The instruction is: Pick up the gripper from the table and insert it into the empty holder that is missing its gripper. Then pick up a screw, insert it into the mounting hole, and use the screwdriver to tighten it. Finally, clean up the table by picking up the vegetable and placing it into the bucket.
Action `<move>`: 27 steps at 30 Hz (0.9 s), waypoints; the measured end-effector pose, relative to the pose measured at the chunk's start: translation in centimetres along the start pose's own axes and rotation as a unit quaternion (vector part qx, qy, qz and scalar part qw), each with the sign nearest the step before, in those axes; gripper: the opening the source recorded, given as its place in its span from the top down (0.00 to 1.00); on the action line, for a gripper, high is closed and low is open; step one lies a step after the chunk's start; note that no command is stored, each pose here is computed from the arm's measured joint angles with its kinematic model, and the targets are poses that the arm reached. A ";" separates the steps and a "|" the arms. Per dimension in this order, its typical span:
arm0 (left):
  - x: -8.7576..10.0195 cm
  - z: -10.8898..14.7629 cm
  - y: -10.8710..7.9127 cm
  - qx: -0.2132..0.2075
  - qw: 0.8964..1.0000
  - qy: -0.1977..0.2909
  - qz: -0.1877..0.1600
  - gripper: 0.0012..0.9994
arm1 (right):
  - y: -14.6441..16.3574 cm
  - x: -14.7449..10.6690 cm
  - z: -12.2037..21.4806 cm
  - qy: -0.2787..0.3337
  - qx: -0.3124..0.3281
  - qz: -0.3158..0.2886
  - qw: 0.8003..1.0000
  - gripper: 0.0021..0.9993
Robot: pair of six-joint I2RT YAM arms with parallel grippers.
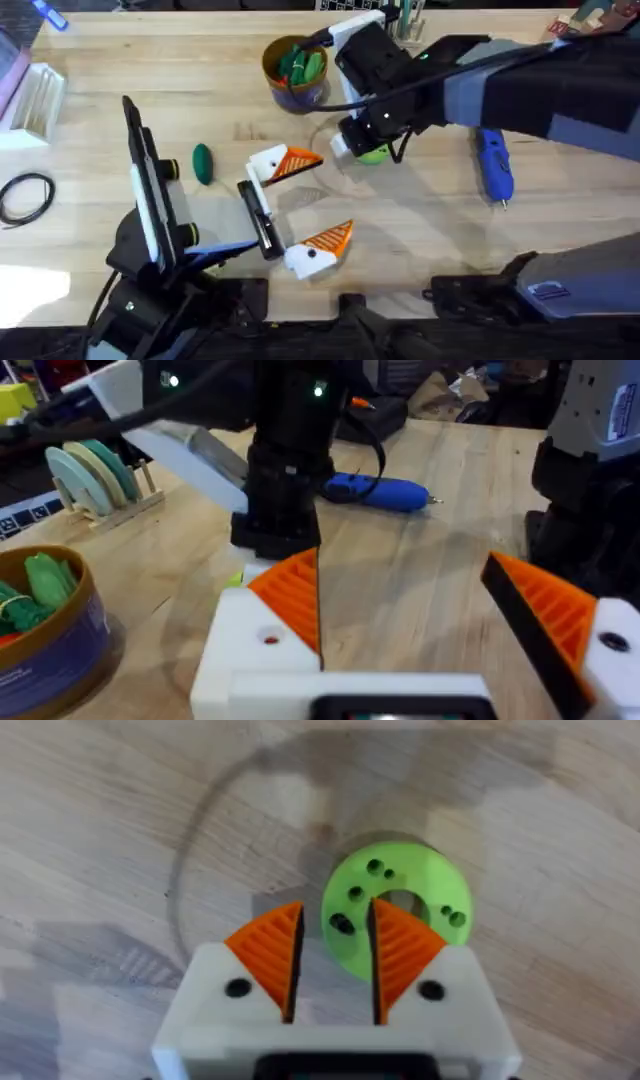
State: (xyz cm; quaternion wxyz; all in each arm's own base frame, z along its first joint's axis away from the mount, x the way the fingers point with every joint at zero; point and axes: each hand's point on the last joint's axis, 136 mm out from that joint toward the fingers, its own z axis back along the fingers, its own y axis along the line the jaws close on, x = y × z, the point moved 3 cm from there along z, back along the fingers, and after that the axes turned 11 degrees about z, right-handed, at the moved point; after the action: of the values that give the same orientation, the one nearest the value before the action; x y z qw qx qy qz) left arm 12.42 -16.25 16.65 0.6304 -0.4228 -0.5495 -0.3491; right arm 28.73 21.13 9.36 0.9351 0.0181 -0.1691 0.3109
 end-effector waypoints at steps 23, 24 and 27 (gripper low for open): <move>0.0 0.0 0.0 0.000 1.000 0.000 0.000 0.01 | 0.1 -0.5 -0.7 0.018 -0.007 0.002 1.000 0.99; 0.0 0.0 0.0 0.000 1.000 0.000 0.000 0.01 | 0.1 -0.5 -0.7 0.018 -0.007 0.002 1.000 0.99; 0.0 0.0 0.0 0.000 1.000 0.000 0.000 0.01 | 0.0 -0.6 -0.7 0.018 -0.008 0.002 1.000 0.99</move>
State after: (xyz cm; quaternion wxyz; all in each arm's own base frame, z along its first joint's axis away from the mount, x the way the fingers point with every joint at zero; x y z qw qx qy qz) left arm 12.41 -16.25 16.64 0.6305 -0.4228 -0.5493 -0.3491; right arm 28.49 20.93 8.55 0.9374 0.0041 -0.1545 0.3120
